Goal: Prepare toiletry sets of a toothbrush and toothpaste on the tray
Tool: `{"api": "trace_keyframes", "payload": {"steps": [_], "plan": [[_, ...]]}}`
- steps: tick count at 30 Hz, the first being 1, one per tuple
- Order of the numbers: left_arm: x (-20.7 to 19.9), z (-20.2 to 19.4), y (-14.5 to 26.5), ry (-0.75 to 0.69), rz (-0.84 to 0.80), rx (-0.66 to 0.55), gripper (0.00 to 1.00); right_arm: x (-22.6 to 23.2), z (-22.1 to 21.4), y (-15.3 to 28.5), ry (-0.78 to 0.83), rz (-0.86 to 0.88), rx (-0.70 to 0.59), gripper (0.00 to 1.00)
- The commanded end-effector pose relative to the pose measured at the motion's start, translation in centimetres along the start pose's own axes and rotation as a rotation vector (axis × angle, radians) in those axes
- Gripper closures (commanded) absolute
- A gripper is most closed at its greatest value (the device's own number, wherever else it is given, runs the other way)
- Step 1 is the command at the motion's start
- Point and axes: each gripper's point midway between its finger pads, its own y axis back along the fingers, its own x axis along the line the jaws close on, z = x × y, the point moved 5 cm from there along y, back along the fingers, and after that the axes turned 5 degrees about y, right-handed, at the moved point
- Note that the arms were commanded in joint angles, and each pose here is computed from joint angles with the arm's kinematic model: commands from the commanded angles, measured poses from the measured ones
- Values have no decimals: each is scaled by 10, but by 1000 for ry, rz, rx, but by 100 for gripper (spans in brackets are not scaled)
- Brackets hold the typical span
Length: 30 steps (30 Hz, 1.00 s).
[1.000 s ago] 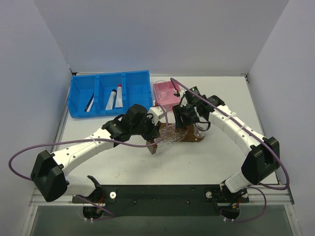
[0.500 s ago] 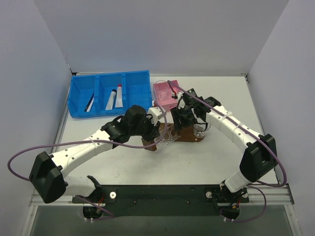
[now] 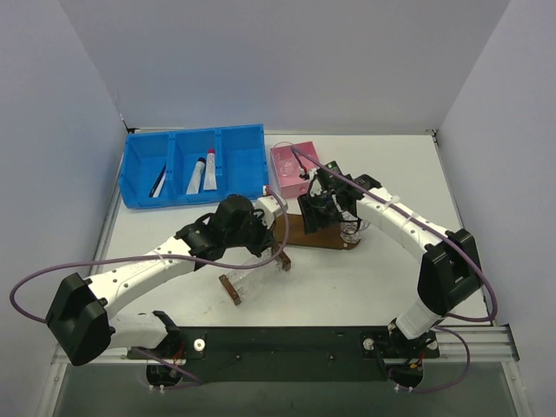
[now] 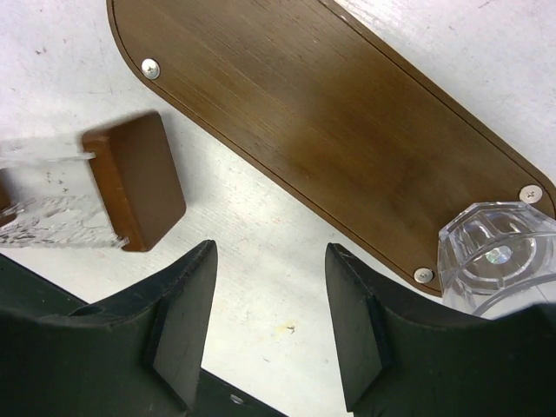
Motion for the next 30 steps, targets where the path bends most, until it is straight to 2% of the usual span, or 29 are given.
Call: {"api": "trace_keyframes", "payload": {"steps": [1,2,5,8,12,15,24,30], "plan": [[2,11,13,28,30,-72,97,8,2,3,-4,29,-18,52],[2,8,13,38,31,-65,88,7,2,4,-6,30,-21,52],[1,-6,13,58,15,-20,70,9,3,7,-11,31,-31,52],[-6,-24,11,68,-51,49,58,9,3,10,-19,30,-37,52],[-10,-50,12,87,-90,158,54,8,5,17,-31,20,-64,52],[-15,-52,16,102,-114,169,47,10,7,26,-33,17,-94,51],[-17,-69,2,166,-91,322,45,12,11,48,-49,14,-173,50],[-23,-80,-4,147,-59,391,45,10,4,55,-61,8,-203,50]]}}
